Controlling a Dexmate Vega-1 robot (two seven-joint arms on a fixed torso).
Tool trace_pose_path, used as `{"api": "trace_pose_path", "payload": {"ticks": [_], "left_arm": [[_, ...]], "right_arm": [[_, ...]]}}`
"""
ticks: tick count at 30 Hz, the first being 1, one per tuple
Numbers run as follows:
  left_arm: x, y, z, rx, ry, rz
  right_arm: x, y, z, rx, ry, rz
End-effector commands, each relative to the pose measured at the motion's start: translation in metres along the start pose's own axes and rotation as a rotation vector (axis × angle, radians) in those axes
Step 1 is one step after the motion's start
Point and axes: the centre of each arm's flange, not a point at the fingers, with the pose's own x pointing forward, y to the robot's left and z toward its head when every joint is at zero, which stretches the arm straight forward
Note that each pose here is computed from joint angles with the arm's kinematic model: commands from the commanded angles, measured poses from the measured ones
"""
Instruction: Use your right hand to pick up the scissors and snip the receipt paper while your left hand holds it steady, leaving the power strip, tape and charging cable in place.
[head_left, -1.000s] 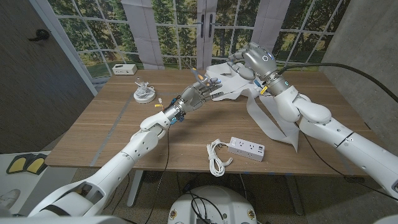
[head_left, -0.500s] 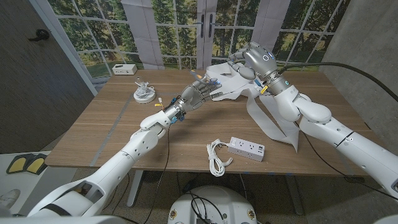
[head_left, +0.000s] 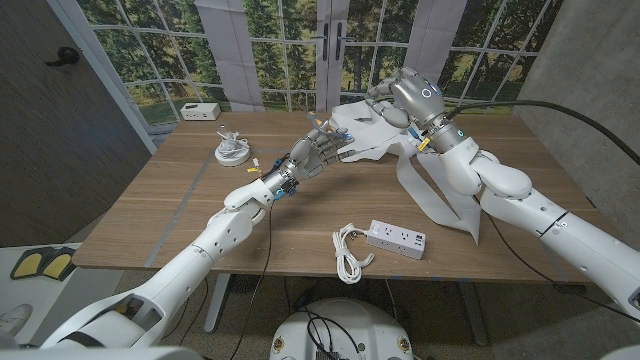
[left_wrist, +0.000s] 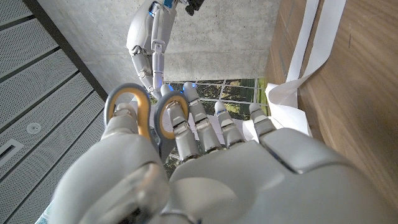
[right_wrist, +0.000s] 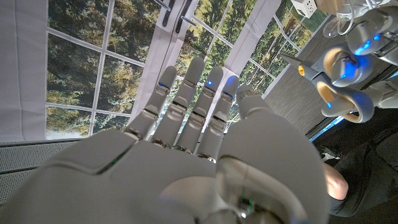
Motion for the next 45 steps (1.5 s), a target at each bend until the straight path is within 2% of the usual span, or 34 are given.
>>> {"api": "trace_pose_path", "payload": {"ticks": [1,16,30,45], "left_arm": [[-0.0033,0.0021,-0.0009,0.002,-0.001,0.040],[-0.0019,0.0022,-0.0020,-0.005,-0.004,0.048],[0.0013,0.0008,-0.0026,-0.011,-0.032,0.075],[0.0023,0.0008,-0.0042,-0.015,-0.027,0.088]], "right_arm": [[0.0003,-0.0011,0.0010,-0.006,0.002,-0.004],[0.0001,-0.0006,-0.0006,-0.005,0.007,-0.004],[-0.0011,-0.0020,-0.0026,-0.010,0.017,-0.001],[-0.0028,-0.0028,-0.0052,-0.010,0.028,-0.001]]}}
